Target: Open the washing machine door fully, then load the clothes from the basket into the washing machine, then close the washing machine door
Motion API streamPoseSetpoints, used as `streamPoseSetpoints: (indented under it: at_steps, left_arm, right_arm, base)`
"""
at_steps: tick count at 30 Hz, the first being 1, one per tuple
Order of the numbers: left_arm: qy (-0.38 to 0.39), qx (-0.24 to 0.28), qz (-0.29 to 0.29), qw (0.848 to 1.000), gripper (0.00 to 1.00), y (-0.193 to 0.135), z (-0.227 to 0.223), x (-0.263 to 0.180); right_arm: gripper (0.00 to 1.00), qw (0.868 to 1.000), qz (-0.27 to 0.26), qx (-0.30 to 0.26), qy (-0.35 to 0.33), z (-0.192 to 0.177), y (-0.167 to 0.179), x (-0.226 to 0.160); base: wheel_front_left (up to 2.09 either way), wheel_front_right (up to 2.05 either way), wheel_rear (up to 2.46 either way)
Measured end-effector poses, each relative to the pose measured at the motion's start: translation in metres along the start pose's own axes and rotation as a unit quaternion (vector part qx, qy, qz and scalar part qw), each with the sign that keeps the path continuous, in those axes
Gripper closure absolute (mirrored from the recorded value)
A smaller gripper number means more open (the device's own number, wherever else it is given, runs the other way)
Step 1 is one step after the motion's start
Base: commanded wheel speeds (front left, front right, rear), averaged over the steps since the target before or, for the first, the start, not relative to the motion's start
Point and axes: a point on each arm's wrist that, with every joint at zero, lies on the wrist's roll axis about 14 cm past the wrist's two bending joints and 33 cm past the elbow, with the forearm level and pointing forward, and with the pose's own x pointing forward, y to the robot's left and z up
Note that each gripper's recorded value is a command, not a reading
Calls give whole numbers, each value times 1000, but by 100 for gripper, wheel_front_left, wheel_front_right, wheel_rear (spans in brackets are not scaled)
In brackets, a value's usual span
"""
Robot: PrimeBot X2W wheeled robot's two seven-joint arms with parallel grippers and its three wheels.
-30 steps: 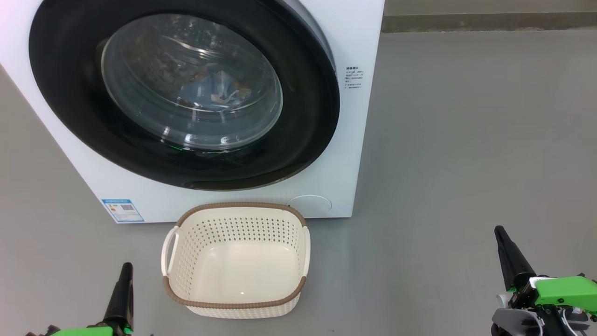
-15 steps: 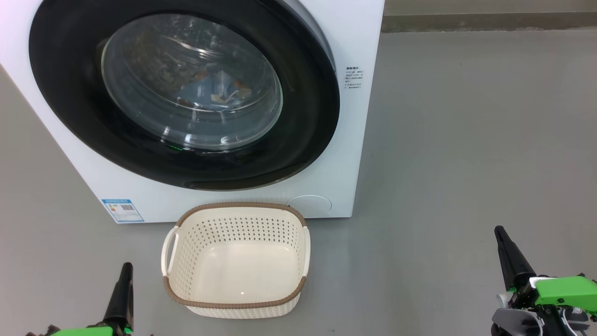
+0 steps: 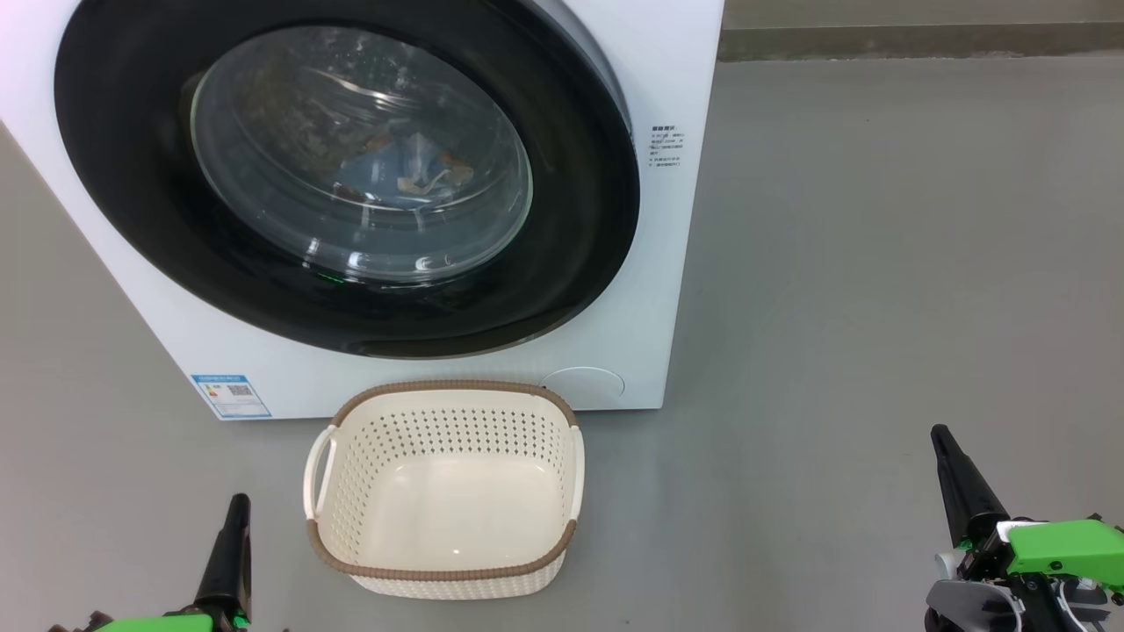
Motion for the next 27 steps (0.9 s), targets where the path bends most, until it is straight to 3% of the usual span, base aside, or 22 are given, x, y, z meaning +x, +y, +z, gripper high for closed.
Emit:
streamPoseSetpoints:
  at_steps: [27]
  left_arm:
    - [0,0,0,1000,100,0,0,0]
  right_arm:
    - [100,1000,0,0,0,0,0,0]
  base:
    - [0,0,0]
